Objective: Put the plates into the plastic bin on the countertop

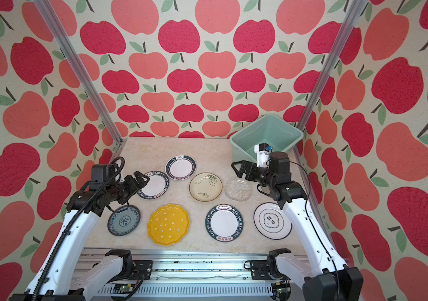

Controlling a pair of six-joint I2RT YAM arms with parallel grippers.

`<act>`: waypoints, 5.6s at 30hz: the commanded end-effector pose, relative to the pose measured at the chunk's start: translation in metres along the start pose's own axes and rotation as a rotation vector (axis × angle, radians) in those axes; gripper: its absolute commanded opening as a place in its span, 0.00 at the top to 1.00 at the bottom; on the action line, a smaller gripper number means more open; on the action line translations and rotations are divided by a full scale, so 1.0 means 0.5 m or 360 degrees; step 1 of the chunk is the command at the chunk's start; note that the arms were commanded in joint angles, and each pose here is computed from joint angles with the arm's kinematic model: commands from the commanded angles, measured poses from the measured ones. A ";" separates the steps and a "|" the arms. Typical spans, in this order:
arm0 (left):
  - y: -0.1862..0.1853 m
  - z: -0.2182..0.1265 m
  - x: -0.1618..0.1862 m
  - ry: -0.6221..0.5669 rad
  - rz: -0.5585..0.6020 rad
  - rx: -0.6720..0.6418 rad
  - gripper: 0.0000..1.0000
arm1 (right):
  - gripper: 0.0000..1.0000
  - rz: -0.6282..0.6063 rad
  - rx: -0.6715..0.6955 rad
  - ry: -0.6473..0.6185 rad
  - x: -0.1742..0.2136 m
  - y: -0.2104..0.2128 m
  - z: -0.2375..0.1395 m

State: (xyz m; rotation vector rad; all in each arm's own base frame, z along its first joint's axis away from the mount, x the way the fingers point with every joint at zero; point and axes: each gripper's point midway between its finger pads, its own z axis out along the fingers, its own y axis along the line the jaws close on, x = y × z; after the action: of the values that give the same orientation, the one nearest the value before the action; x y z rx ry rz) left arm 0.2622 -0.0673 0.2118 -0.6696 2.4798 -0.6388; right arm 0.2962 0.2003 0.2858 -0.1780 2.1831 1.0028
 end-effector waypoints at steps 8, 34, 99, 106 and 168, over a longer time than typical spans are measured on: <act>0.087 0.045 0.192 0.0587 -0.0506 -0.0438 0.01 | 0.02 -0.0110 0.0144 0.0805 0.216 0.101 0.144; 0.207 0.129 0.310 0.0657 -0.0838 -0.0851 0.01 | 0.03 0.0043 0.0250 0.1497 0.477 0.145 0.393; 0.142 0.209 0.286 0.0476 -0.0698 -0.0067 0.11 | 0.26 0.0464 -0.0523 0.1611 0.497 0.270 0.377; 0.134 0.207 0.281 0.0500 -0.0662 -0.0063 0.11 | 0.37 0.0474 -0.0473 0.1589 0.493 0.255 0.373; -0.452 0.029 0.072 -0.0005 0.0793 0.0712 0.01 | 1.00 0.0495 0.0053 -0.0156 -0.375 -0.156 -0.016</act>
State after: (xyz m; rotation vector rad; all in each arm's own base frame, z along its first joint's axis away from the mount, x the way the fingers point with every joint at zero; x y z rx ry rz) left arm 0.3131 -0.2523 0.3025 0.0324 2.2876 -0.9480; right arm 0.4527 0.1188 0.3192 0.3504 2.3402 1.0851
